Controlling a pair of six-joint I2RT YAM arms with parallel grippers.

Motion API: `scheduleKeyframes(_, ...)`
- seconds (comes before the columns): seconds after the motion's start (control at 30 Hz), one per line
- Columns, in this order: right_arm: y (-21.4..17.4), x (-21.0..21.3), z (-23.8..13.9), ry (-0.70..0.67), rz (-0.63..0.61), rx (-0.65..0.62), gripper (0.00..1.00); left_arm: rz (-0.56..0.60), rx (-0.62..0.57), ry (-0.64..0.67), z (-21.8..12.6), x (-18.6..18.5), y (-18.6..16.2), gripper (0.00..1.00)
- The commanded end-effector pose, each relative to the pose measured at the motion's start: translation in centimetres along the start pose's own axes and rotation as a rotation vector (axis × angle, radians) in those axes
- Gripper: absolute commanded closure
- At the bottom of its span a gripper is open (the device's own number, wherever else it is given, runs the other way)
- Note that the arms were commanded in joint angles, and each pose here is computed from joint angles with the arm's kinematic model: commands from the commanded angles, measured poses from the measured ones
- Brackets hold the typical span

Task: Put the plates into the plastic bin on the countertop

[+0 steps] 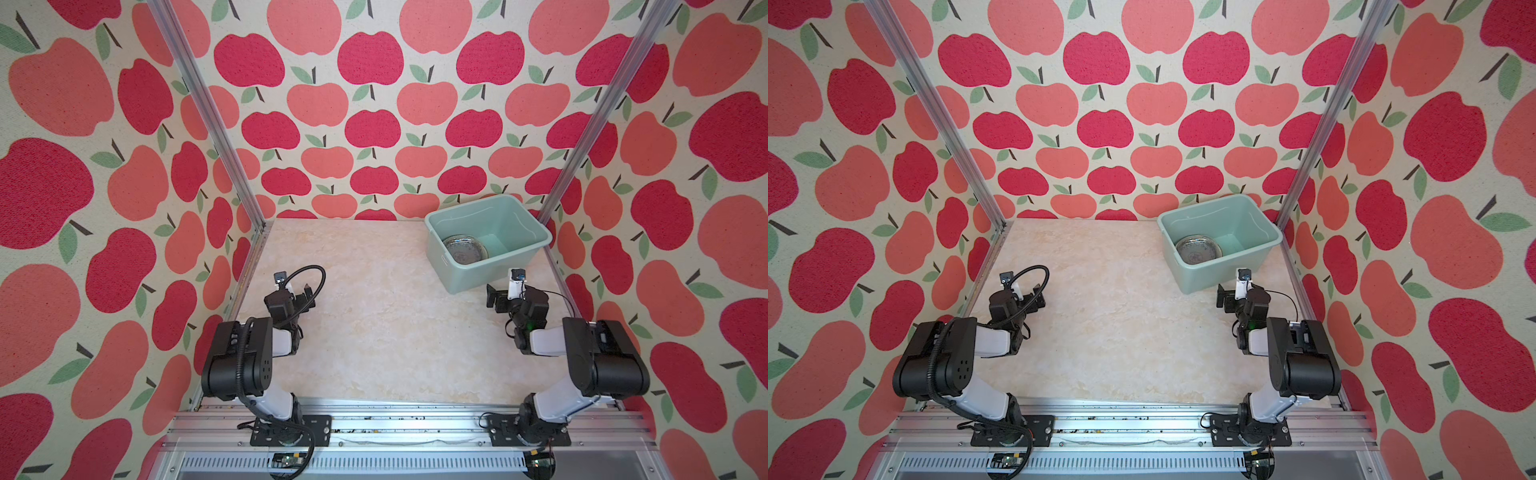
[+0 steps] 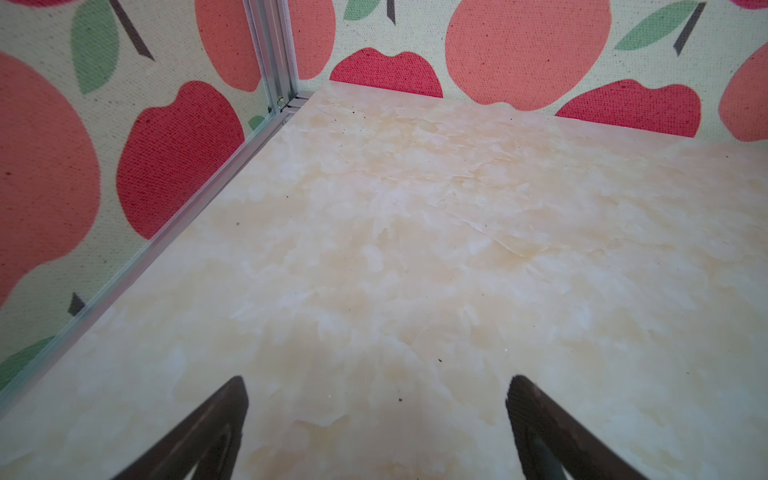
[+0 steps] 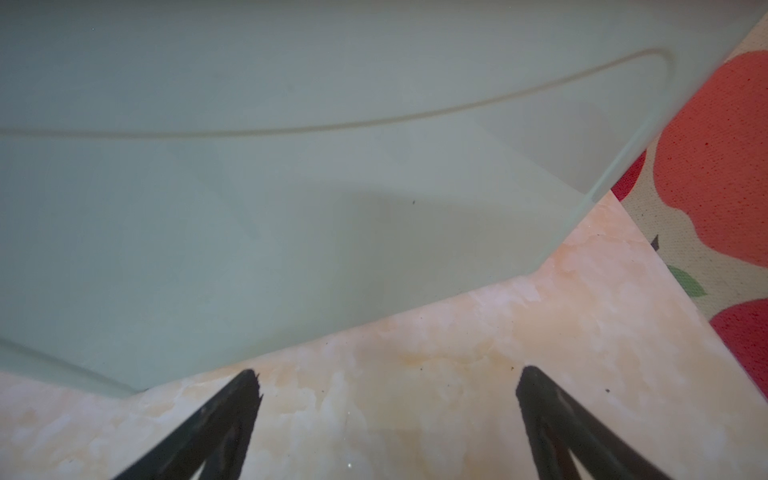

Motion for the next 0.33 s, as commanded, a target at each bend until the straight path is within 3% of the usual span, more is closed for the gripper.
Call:
scheduleKeyframes(0.0, 0.38, 0.13, 0.12, -0.003, -0.016, -0.007, 0.01, 0.021, -0.025, -0.003, 0.1, -0.15, 0.42, 0.01)
scheduleKeyframes(0.3, 0.42, 0.15, 0.03, -0.002, -0.018, -0.01, 0.01, 0.021, -0.027, -0.002, 0.09, -0.12, 0.46, 0.01)
Point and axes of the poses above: each gripper's point midway between its finger pads, its own z axis out along the fingers, its own x axis along the line the jaws close on, y = z × x, the point moved 5 cm from there along -z, back along the fingers, and after that the axes turned 3 degrees about z, right-handed, at the moved point
